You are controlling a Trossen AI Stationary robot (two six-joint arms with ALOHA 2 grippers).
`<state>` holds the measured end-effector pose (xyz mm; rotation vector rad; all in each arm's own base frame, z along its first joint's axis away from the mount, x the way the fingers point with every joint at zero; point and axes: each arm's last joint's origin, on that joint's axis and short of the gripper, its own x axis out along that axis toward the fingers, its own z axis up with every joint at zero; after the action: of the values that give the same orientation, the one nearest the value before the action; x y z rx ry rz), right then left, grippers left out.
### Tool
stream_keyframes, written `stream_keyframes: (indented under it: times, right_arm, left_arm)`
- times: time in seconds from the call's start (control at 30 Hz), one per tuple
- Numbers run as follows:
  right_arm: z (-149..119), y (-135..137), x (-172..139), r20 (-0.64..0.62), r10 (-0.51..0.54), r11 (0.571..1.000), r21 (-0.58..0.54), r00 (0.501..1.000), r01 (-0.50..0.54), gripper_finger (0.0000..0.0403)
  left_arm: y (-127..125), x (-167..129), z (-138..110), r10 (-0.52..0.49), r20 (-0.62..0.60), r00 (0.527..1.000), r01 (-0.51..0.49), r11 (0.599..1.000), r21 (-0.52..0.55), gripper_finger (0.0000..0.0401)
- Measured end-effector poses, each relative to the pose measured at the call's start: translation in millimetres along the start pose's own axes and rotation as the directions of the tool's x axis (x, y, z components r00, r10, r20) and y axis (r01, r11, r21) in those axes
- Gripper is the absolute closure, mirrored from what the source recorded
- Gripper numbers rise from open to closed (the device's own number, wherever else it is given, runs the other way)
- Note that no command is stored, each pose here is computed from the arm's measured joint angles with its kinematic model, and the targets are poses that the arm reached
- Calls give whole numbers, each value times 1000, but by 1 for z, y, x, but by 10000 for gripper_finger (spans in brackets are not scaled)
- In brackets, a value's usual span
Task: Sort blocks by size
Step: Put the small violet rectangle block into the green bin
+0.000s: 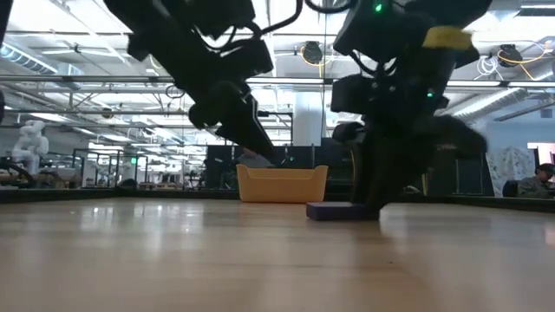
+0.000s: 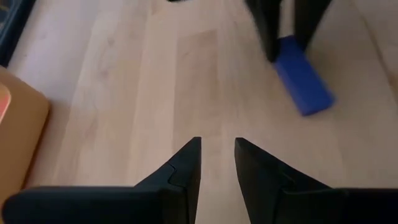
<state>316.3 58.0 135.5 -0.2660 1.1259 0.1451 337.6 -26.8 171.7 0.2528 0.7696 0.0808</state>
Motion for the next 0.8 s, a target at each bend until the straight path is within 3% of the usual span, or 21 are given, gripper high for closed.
stream_keyframes:
  times: [0.4,0.6,0.8]
  right_arm:
    - [-13,-52,-6,-77,-193,976,91,978,200,314]
    - [-22,-87,-19,-82,-234,965,100,969,241,314]
    - [-36,-121,-23,-75,-208,966,144,975,217,314]
  left_arm:
    - [79,12,-13,-52,46,998,51,998,19,301]
    - [125,10,-21,-98,170,981,106,994,-40,301]
    - [152,6,-24,-77,264,961,96,993,-61,301]
